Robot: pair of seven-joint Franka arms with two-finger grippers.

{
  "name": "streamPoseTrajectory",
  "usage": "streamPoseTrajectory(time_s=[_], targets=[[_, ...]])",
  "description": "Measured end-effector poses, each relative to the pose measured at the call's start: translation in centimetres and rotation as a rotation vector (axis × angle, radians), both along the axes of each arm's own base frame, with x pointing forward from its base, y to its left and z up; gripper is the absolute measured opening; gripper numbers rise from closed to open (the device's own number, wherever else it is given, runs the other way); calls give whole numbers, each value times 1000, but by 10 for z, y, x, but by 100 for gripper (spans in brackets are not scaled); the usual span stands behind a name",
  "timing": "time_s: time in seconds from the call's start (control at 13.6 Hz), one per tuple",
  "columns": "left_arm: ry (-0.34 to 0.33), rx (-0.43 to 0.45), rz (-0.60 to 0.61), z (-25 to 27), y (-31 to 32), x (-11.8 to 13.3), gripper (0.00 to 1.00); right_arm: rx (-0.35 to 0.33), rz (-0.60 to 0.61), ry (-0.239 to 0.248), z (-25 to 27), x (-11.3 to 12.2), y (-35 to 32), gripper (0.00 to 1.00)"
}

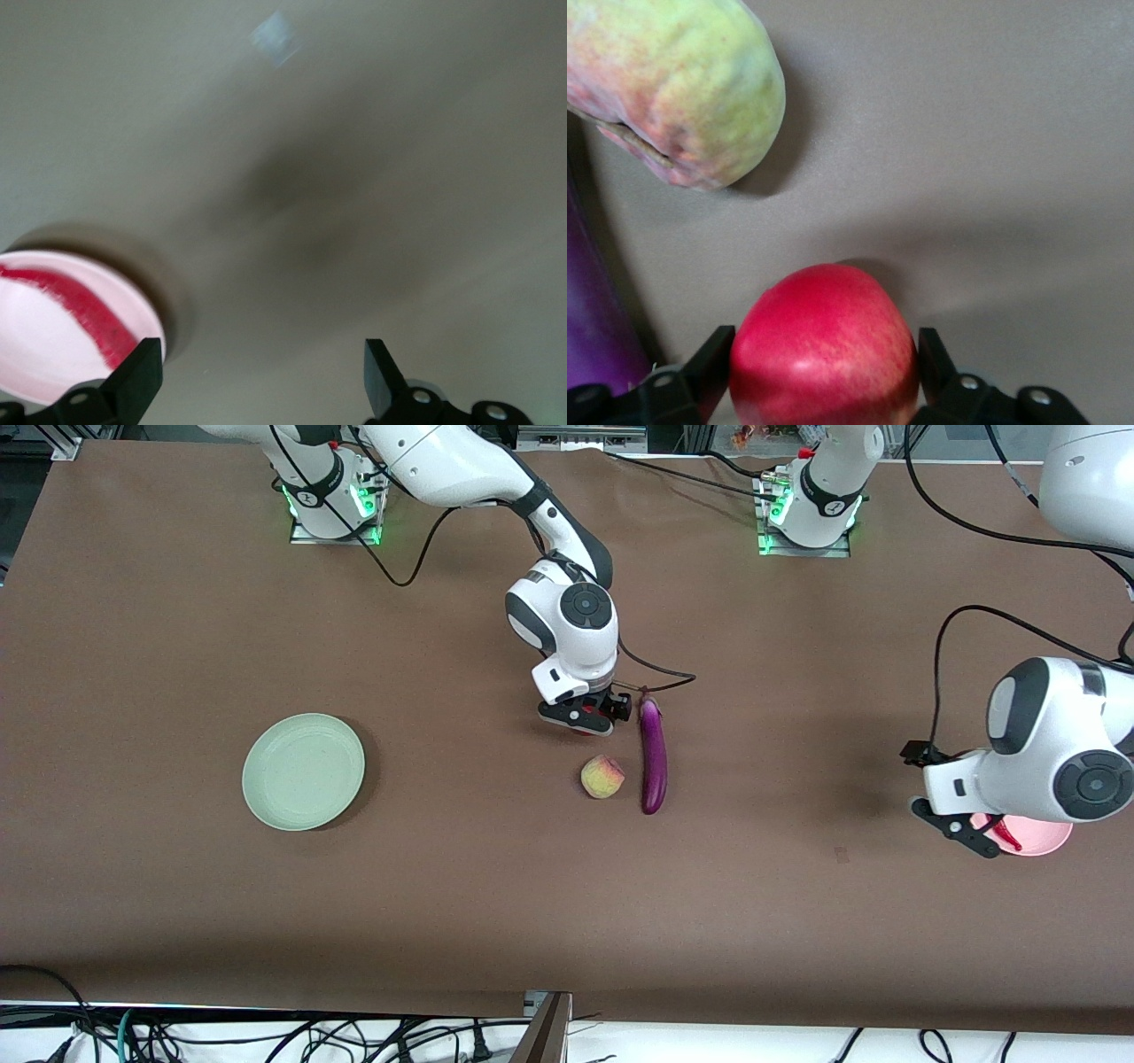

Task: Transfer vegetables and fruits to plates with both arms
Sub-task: 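Carry the apple to the green plate while the left gripper reaches the eggplant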

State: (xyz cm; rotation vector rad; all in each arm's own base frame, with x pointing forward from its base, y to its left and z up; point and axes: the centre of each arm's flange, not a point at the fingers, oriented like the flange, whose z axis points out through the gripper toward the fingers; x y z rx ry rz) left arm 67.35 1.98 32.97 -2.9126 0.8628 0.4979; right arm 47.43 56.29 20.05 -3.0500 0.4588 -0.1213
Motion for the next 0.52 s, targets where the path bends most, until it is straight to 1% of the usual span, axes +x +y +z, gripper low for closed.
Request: streamPoseTrajectory(time_s=[0.15, 0.22, 0.37, 0.52], targets=[[-2, -59, 35, 3, -39, -1, 100, -9, -3, -2, 6, 8, -5, 83], [5, -96, 49, 5, -61, -3, 100, -28, 3, 9, 13, 16, -12, 83], [28, -162, 97, 4, -103, -9, 100, -80, 41, 59, 51, 46, -46, 83], [71, -263, 144, -3, -145, -15, 100, -111, 102, 131, 105, 79, -100, 83]])
